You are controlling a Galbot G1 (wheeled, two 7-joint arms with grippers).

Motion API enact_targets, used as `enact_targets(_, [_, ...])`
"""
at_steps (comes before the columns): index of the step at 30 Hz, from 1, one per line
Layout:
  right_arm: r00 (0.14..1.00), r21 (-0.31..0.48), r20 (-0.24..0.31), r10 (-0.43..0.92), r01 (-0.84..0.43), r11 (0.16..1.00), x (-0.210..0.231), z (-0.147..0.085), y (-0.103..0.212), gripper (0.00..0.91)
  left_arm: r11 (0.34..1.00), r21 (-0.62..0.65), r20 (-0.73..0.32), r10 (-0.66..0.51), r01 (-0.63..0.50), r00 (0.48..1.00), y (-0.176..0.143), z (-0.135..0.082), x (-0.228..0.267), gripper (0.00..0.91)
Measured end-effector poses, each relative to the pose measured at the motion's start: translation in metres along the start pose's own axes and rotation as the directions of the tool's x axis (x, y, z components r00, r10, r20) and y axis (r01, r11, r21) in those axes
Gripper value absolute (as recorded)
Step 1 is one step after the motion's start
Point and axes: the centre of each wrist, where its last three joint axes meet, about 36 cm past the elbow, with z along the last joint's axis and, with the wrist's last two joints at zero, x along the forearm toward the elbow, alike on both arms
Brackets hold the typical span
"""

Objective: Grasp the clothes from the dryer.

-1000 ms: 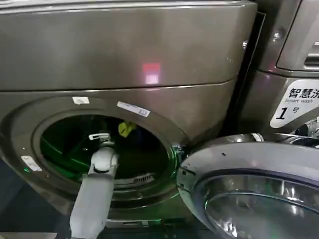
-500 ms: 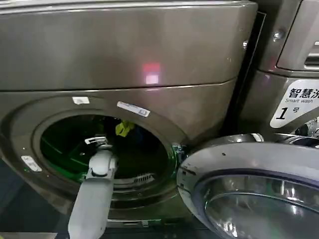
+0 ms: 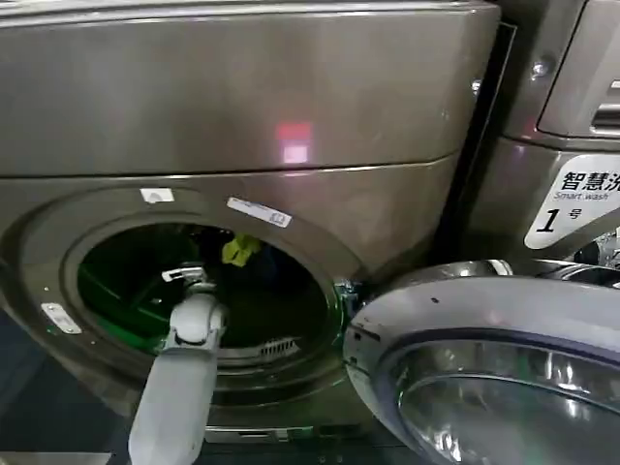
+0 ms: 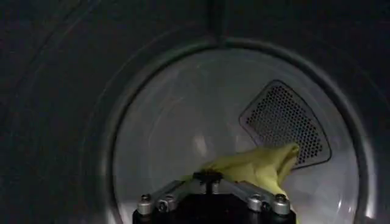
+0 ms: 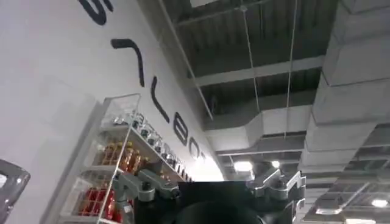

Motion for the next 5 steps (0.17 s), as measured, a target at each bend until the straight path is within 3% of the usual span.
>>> enact_targets(5, [1.0, 0.023, -0.017, 0.013, -0.012, 1.0, 0.0001, -0.0019, -0.003, 0.907, 1.0, 0.003, 0.004, 0.004, -0.004, 1.0, 0.0007, -0.0023, -0.0003, 0.0])
